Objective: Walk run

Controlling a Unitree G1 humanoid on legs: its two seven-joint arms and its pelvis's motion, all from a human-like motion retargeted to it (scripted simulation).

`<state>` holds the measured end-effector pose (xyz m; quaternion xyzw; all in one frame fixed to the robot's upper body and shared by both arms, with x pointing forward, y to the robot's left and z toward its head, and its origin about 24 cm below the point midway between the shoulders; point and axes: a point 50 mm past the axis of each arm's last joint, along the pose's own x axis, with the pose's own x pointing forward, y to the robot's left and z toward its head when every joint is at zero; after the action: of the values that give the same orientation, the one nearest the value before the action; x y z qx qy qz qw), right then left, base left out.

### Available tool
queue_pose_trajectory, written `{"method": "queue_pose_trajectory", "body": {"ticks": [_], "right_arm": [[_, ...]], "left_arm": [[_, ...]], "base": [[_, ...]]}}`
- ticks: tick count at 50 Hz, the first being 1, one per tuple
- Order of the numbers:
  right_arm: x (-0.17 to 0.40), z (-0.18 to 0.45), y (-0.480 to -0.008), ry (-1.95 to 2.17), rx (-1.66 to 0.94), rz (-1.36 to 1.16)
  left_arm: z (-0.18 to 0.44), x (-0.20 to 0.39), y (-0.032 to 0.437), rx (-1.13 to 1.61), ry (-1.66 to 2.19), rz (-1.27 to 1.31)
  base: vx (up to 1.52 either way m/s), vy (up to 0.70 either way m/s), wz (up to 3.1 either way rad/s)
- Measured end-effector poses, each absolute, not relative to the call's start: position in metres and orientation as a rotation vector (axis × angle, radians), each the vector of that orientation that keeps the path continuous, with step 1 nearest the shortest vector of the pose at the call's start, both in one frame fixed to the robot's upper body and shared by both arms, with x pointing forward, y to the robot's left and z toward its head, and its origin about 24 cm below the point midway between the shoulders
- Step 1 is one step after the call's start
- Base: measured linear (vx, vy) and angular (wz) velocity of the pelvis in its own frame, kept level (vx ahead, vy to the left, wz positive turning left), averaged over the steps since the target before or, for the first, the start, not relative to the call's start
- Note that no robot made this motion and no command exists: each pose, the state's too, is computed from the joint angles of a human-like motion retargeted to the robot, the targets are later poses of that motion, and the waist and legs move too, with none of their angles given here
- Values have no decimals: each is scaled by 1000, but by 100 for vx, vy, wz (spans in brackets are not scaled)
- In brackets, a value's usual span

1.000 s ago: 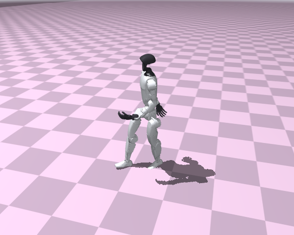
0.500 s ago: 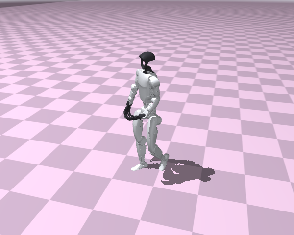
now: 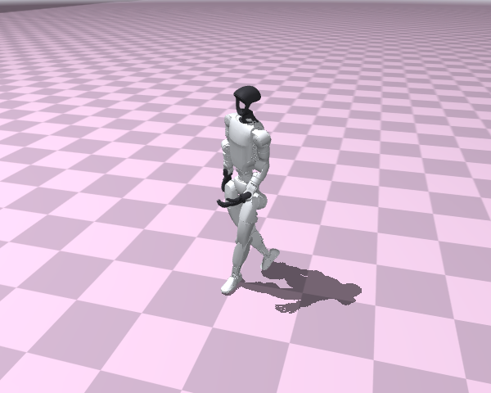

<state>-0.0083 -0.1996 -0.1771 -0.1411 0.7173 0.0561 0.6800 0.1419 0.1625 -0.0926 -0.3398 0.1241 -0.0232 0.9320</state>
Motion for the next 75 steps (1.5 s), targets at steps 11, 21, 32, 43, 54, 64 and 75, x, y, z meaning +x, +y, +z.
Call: {"method": "queue_pose_trajectory", "body": {"ticks": [11, 21, 32, 43, 54, 64, 75], "right_arm": [[-104, -163, -194, 1874, -164, 101], [-92, -166, -190, 1839, -96, 114], [-93, -162, -215, 1864, -106, 37], [-31, -165, -242, 1776, -110, -1], [119, -145, -274, 1285, -438, -29], [147, -140, -263, 1186, -425, 5], [1, -171, -230, 1611, -448, 218]], "left_arm": [[-64, 192, 154, -655, 126, -153], [-46, 209, 144, -621, 58, -304], [-67, 190, 129, -664, 173, -327], [-74, 178, 115, -637, 238, -433], [-79, 171, 117, -721, 250, -288], [-82, 166, 131, -739, 232, -170], [-82, 174, 141, -736, 223, -92]], "base": [[67, 3, 79], [60, -10, 116], [71, -18, 131], [64, -23, 111], [44, -13, 28], [59, -8, 30], [80, 5, 28]]}}
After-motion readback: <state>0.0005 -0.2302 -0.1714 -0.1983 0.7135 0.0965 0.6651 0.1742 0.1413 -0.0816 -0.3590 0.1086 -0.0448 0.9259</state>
